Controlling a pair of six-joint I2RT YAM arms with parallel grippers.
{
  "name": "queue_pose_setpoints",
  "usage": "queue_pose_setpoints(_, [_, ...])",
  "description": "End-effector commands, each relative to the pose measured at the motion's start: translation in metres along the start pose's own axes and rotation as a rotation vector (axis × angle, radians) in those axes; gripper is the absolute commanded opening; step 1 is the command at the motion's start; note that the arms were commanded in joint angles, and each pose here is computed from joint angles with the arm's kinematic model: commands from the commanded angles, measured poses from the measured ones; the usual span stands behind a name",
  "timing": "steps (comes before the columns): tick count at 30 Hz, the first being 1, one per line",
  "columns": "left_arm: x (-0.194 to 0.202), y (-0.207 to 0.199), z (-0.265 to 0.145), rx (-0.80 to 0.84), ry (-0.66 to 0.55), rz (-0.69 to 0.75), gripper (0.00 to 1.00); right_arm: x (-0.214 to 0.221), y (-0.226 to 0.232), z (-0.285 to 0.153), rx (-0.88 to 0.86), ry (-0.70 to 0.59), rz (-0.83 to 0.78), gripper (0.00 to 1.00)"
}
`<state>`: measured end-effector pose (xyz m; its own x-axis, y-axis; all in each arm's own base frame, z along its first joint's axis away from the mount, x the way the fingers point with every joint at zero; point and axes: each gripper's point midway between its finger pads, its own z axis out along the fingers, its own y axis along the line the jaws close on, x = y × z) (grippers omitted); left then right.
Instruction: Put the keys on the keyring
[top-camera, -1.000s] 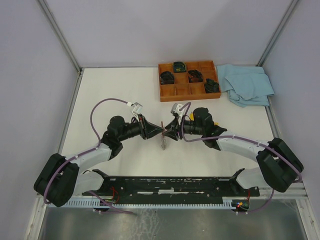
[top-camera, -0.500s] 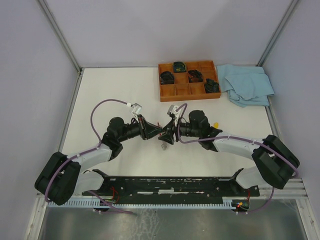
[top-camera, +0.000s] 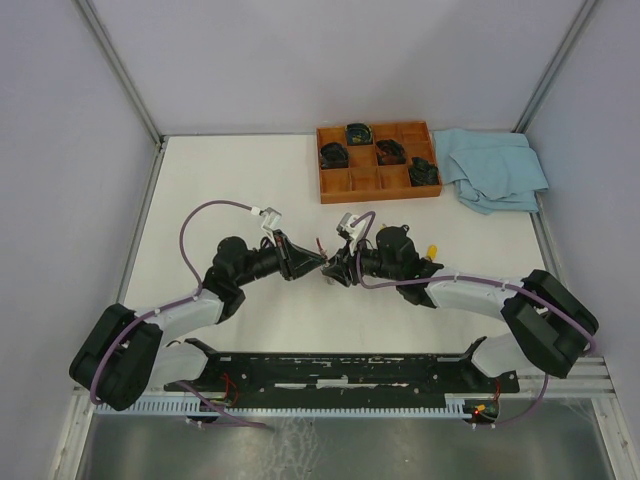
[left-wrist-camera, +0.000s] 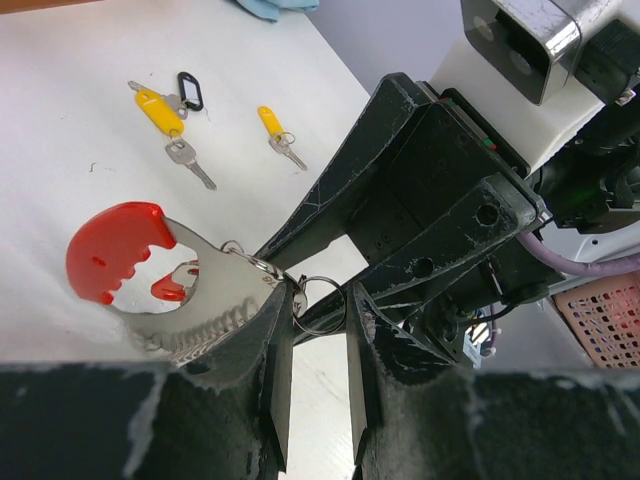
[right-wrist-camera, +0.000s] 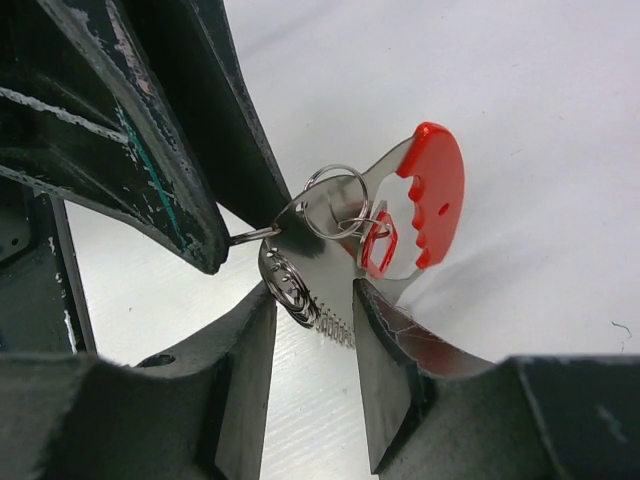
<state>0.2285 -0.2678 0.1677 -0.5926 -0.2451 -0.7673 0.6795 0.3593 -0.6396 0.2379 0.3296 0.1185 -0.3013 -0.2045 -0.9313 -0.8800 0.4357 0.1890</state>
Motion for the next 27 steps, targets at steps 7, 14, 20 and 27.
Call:
queue_pose_setpoints(7, [-0.018, -0.018, -0.002, 0.057, -0.068, 0.0, 0.03, -0.021, 0.0, 0.003, 0.001, -0.081, -0.038, 0.42])
queue_pose_setpoints(14, [-0.019, -0.018, -0.002, 0.056, -0.082, -0.018, 0.03, -0.029, -0.002, 0.008, 0.017, -0.115, -0.034, 0.5])
queue_pose_setpoints(20, [-0.019, -0.017, -0.003, 0.053, -0.086, -0.022, 0.03, -0.03, -0.002, 0.011, 0.018, -0.114, -0.035, 0.52])
queue_pose_setpoints(27, [-0.017, -0.016, -0.003, 0.05, -0.084, -0.024, 0.03, -0.035, -0.002, 0.011, 0.025, -0.124, -0.015, 0.52])
